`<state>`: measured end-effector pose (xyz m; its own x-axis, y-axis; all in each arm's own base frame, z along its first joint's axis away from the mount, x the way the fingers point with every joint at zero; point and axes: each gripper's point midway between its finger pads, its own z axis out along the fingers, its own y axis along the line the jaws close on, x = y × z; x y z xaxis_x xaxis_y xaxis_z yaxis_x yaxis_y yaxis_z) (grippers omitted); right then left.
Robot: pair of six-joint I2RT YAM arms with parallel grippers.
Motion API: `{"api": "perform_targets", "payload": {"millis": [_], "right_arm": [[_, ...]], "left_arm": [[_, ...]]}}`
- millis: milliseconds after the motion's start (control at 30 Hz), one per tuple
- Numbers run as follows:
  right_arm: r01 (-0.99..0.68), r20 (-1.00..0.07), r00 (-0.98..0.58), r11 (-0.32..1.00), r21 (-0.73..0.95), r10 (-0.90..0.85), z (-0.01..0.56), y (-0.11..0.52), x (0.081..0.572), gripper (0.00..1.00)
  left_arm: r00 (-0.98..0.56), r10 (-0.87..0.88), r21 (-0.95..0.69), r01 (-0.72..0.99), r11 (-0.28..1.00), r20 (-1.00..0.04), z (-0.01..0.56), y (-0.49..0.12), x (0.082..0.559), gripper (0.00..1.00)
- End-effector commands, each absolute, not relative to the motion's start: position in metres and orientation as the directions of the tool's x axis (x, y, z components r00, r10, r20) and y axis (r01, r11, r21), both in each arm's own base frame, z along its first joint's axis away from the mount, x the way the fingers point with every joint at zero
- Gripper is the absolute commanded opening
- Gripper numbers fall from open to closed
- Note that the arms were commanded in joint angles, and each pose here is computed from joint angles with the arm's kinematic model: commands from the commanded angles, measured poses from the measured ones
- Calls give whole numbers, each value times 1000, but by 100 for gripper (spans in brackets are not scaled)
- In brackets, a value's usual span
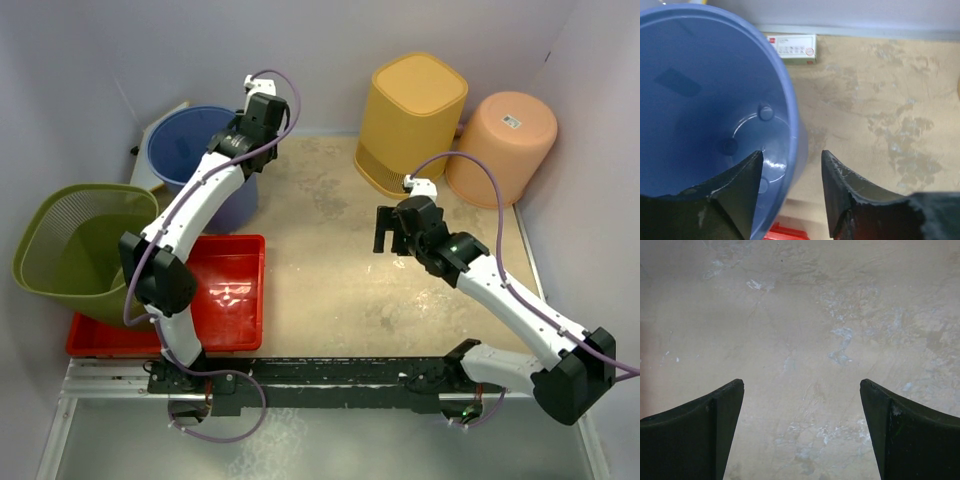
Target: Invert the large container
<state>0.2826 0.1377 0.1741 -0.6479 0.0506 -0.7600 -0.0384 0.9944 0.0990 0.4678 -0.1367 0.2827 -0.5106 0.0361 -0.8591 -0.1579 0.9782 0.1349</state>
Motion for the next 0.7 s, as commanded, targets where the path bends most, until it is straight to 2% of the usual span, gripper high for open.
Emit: {"api": "perform_targets", "payload": {"millis": [0, 133, 167, 300, 467, 667], "right_arm": [[3, -814, -578, 997, 72, 60, 205, 123, 289, 100], [30, -831, -553, 999, 45, 55, 217, 113, 289, 100], [40, -838, -542, 998, 39, 54, 222, 111, 290, 100], [97, -871, -490, 995, 1, 48, 243, 92, 290, 100], [184, -912, -409, 982, -40, 40, 272, 67, 288, 100], [343, -956, -292, 936, -77, 28, 316, 26, 276, 100]], "left_arm": [[-507, 46, 82, -50, 995, -861, 295, -159, 471, 30], [-516, 28, -16, 79, 997, -856, 299, -188, 468, 4], [-518, 18, -48, 113, 992, -855, 302, -196, 467, 0], [-500, -8, -161, 265, 951, -866, 329, -239, 448, 0], [-459, -4, -222, 421, 880, -888, 363, -300, 410, 0], [-504, -124, -417, 527, 740, -855, 392, -341, 373, 0]]}}
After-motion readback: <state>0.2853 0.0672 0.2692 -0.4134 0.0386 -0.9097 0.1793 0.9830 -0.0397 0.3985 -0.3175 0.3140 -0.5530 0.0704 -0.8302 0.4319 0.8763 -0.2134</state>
